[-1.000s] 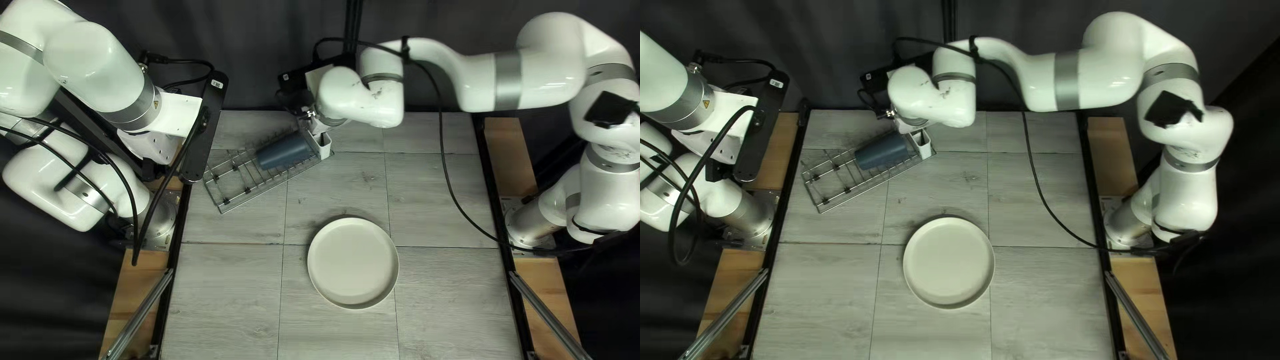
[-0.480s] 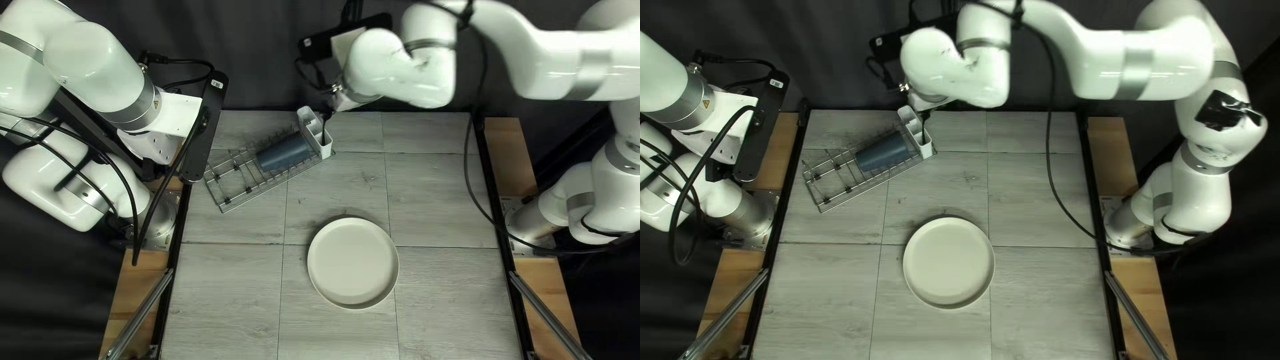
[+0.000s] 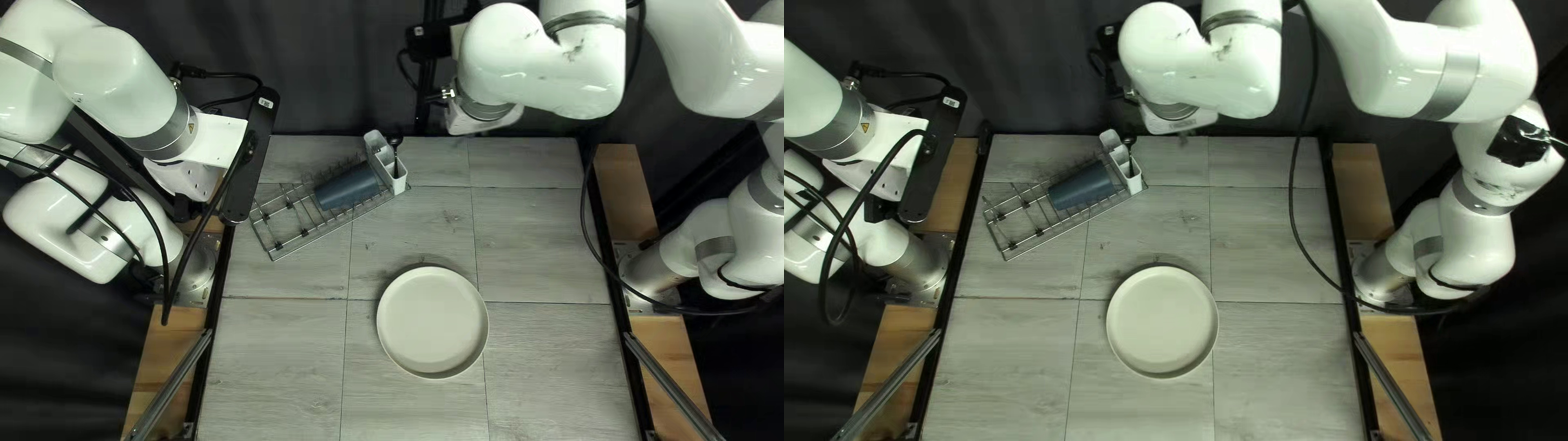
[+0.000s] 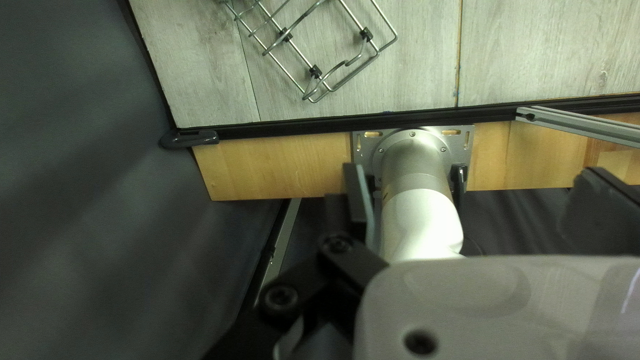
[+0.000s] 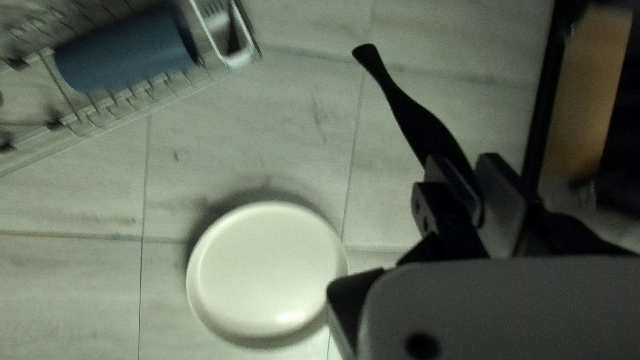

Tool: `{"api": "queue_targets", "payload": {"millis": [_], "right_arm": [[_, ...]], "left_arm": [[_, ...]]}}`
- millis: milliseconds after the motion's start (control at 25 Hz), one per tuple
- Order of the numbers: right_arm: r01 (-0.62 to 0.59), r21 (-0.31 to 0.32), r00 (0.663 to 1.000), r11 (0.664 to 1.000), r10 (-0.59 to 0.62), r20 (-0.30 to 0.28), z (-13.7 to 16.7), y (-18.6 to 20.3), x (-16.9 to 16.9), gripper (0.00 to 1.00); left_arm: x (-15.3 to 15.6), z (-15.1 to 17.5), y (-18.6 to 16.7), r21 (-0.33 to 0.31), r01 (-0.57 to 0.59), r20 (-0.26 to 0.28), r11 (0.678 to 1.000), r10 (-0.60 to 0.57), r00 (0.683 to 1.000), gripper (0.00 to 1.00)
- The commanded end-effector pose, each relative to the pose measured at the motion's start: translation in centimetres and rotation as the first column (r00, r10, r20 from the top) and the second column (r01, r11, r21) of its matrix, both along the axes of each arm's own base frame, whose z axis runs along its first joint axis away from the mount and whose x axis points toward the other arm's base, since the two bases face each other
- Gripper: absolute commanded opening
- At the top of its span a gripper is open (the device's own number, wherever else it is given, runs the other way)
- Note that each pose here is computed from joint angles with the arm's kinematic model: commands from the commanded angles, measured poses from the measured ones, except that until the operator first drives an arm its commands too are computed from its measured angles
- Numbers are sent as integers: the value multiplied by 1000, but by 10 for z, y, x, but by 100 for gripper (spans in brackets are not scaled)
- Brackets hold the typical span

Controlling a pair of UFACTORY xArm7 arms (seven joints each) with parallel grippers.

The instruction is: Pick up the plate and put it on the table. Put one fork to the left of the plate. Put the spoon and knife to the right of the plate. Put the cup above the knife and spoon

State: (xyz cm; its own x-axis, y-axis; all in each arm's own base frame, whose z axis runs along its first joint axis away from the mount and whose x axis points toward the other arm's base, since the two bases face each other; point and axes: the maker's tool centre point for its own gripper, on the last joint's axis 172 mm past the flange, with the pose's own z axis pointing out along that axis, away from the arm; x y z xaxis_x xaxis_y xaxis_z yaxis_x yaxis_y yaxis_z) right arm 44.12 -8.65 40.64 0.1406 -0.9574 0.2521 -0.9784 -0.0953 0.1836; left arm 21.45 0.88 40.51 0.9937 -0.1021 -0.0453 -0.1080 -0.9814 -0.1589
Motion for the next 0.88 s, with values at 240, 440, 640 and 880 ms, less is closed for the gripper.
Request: {"api": "queue_targets", "payload": {"millis": [240,440,640,880], "right_arm": [[30,86,999,996,-28,-26,4,-5,12,0],[133,279,990,951,-114,-83,-4,36,-12,0],[207,373,978,905,-178,-113,-25,71,-51,0],[207,373,978,905,-178,-113,-25,71,-51,0]], "left_arm": [[0,0,0,0,0,0,1000,0,1000,100],[0,0,0,0,0,0,1000,0,1000,100],[0,0,0,0,0,0,1000,0,1000,100],[0,0,0,0,0,0,1000,0,1000,100]]}}
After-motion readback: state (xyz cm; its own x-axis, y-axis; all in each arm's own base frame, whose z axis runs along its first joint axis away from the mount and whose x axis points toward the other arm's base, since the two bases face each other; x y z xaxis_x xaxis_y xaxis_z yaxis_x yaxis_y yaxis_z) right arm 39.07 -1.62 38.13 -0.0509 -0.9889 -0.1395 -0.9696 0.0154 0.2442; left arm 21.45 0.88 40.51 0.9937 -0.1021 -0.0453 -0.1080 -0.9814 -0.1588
